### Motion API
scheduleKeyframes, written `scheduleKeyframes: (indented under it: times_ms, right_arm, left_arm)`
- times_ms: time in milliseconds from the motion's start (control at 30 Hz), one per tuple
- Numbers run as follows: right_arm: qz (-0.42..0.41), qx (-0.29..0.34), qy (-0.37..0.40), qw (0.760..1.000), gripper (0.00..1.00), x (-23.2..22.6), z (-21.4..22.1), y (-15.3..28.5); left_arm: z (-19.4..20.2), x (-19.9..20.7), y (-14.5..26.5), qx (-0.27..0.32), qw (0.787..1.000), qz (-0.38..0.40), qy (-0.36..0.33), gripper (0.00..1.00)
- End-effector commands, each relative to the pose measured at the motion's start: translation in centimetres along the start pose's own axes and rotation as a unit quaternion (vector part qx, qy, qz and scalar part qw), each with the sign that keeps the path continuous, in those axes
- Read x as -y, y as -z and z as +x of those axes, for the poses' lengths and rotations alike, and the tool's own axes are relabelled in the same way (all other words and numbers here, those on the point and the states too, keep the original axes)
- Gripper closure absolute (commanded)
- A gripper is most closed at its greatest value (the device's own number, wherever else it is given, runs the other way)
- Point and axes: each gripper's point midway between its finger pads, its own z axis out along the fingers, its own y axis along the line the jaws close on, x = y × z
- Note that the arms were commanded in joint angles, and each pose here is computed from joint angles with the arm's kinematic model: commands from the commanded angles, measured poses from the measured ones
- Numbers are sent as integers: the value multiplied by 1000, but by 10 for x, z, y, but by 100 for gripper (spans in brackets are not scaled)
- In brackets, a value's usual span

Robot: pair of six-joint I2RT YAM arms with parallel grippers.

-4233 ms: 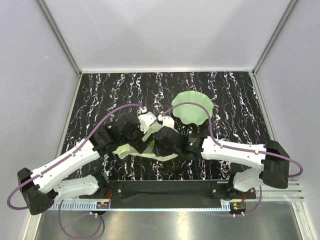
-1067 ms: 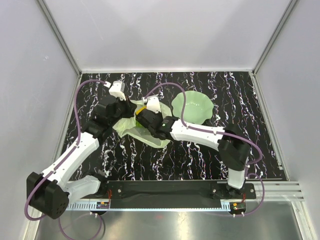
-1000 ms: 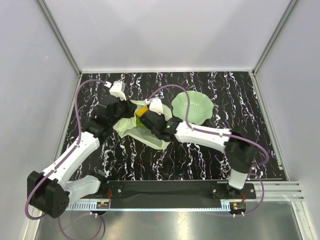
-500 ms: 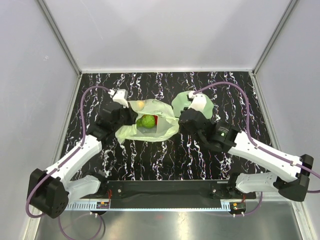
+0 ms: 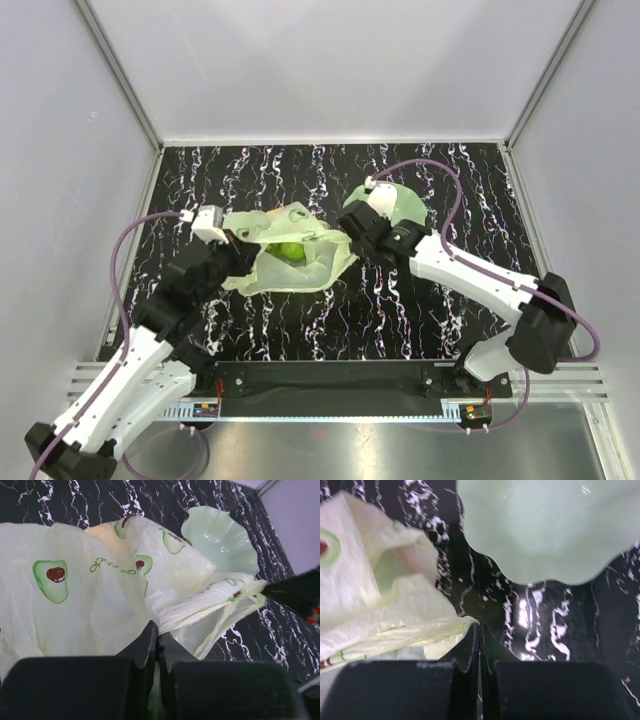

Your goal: Untie the knot of the plastic bag and take out the fruit

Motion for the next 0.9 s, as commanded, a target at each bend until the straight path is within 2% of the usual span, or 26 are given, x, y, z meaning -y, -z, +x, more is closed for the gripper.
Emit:
scheduleKeyframes:
  times_ms: [0, 233, 267, 300, 367, 433, 533, 567, 600, 633, 667, 700, 733, 767, 867]
  right_arm:
    - [34, 28, 39, 998, 100, 5, -35, -22]
    - [27, 36, 51, 998, 100, -29, -87, -67]
    - [18, 48, 43, 998, 100, -39, -106, -66]
    - [27, 37, 60, 997, 100, -40, -102, -81]
    - [27, 51, 53, 997, 100, -44, -125, -86]
    - [30, 42, 62, 997, 100, -45, -126, -99]
    - [31, 43, 59, 997, 100, -42, -136, -89]
    - [22, 35, 58, 997, 94, -42, -129, -86]
    - [-12, 59, 49, 997, 83, -44, -145, -57]
    - [-37, 71, 44, 996, 60, -46, -148, -43]
    - [-73, 66, 45, 994, 54, -50, -135, -39]
    - [-119, 97, 33, 988, 48, -51, -151, 3]
    - [-161, 75, 45, 983, 37, -56, -133, 12]
    - [-199, 94, 41, 975, 33, -56, -142, 45]
    - [-282, 68, 83, 953, 21, -68, -113, 90]
  left_arm:
    - [-17, -28, 23, 42, 996, -77, 15, 100]
    - [-22, -30, 53, 56, 994, -82, 37, 100]
    - [-23, -29, 54, 58, 994, -79, 42, 100]
    - [-24, -27, 56, 61, 994, -74, 48, 100]
    - [-25, -28, 55, 68, 993, -77, 53, 100]
    - [-25, -31, 52, 70, 993, -83, 55, 100]
    - [-26, -24, 41, 66, 994, -71, 57, 100]
    - [-23, -22, 33, 55, 995, -67, 53, 100]
    - [-24, -18, 29, 48, 996, -58, 42, 100]
    - [-25, -15, 25, 45, 997, -54, 39, 100]
    - [-25, -14, 22, 39, 997, -55, 33, 100]
    - [-25, -13, 16, 31, 998, -57, 23, 100]
    - [-27, -12, 14, 31, 998, -55, 18, 100]
    - [-29, -12, 11, 31, 998, -56, 12, 100]
    - [-32, -12, 4, 34, 998, -60, 2, 100]
